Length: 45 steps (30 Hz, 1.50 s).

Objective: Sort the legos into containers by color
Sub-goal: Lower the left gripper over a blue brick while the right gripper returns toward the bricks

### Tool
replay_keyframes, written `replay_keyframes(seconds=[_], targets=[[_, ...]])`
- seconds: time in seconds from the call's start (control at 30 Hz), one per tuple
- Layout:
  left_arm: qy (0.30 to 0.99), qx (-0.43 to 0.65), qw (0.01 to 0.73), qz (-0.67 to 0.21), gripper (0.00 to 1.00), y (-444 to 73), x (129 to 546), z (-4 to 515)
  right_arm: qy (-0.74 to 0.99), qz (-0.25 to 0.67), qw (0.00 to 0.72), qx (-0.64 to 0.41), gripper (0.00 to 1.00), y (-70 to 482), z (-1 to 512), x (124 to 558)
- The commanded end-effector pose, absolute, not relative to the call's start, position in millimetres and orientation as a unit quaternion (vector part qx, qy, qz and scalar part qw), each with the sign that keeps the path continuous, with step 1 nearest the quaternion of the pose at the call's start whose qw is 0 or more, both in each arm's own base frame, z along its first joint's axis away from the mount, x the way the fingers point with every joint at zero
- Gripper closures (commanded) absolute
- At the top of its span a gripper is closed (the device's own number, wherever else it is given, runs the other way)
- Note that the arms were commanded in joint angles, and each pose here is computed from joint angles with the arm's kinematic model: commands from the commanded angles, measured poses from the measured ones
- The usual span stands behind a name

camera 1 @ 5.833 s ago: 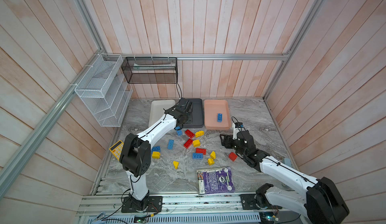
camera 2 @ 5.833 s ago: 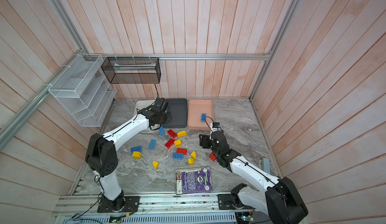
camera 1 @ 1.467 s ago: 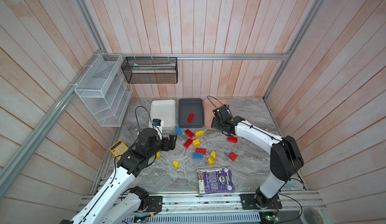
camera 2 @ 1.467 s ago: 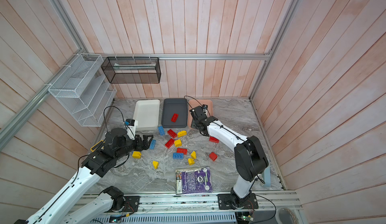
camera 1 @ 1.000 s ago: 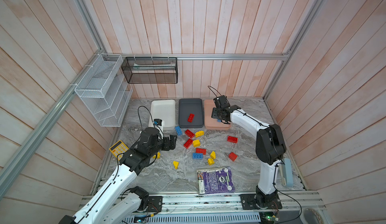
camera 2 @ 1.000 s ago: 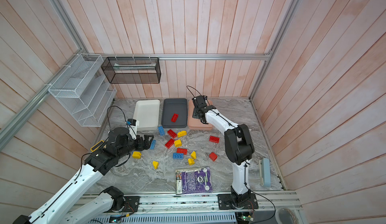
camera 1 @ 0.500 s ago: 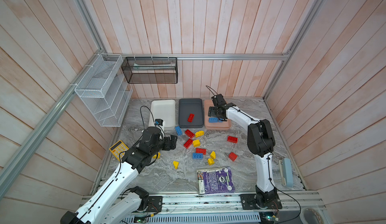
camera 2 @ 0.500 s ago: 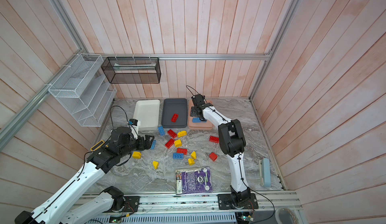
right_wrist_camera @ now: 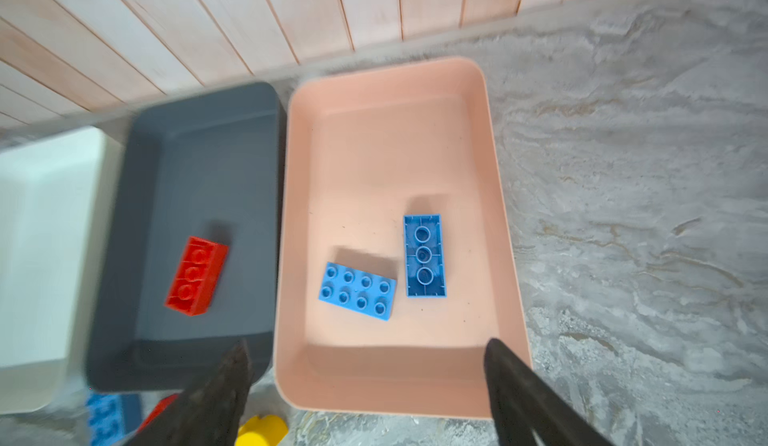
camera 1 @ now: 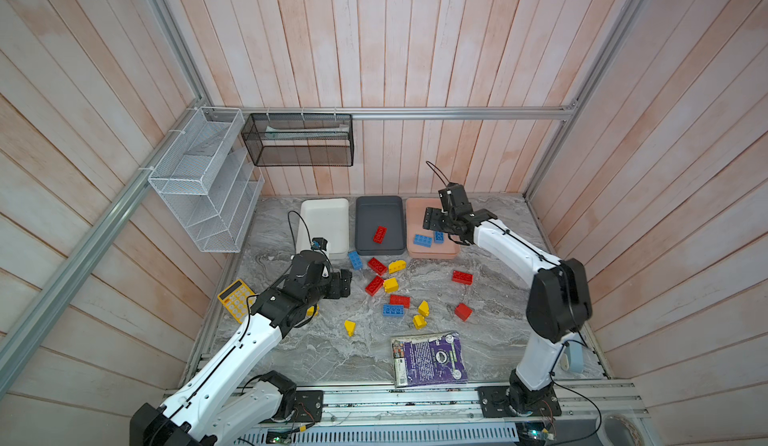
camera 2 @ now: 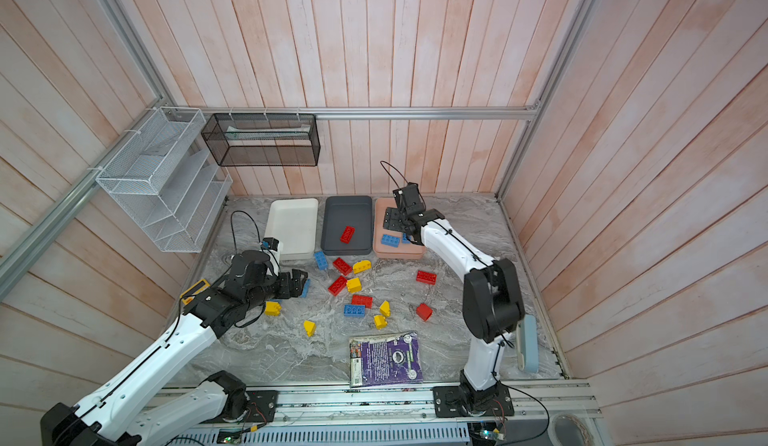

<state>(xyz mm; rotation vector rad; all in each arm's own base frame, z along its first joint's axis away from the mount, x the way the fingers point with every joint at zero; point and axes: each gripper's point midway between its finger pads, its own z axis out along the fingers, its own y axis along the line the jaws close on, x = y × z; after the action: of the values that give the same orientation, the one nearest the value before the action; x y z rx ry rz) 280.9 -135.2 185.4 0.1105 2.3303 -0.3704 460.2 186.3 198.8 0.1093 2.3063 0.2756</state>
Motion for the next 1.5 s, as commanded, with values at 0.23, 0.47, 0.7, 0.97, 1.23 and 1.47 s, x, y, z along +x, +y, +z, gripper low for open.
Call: replay_keyframes(seconds=[0.23, 0.47, 0.7, 0.97, 1.23, 1.47], targets=[[0.941, 0.039, 0.318, -0.107, 0.12, -133, 287, 156, 0.845, 0.227, 0.483, -0.012, 0.07, 182, 232, 365], [0.961, 0.023, 0.256, -0.096, 0.14, -133, 288, 121, 0.815, 0.306, 0.492, -0.02, 0.07, 195, 211, 310], [0.979, 0.018, 0.193, -0.056, 0.15, -125, 287, 77, 0.801, 0.338, 0.493, -0.011, 0.08, 194, 181, 288], [0.988, 0.012, 0.154, -0.033, 0.21, -125, 298, 43, 0.807, 0.34, 0.482, -0.011, 0.09, 195, 161, 284], [0.991, 0.018, 0.129, -0.006, 0.28, -127, 319, 24, 0.814, 0.351, 0.462, -0.019, 0.1, 203, 149, 283], [0.993, 0.026, 0.113, 0.029, 0.42, -121, 327, 11, 0.817, 0.343, 0.464, -0.014, 0.1, 201, 148, 284]])
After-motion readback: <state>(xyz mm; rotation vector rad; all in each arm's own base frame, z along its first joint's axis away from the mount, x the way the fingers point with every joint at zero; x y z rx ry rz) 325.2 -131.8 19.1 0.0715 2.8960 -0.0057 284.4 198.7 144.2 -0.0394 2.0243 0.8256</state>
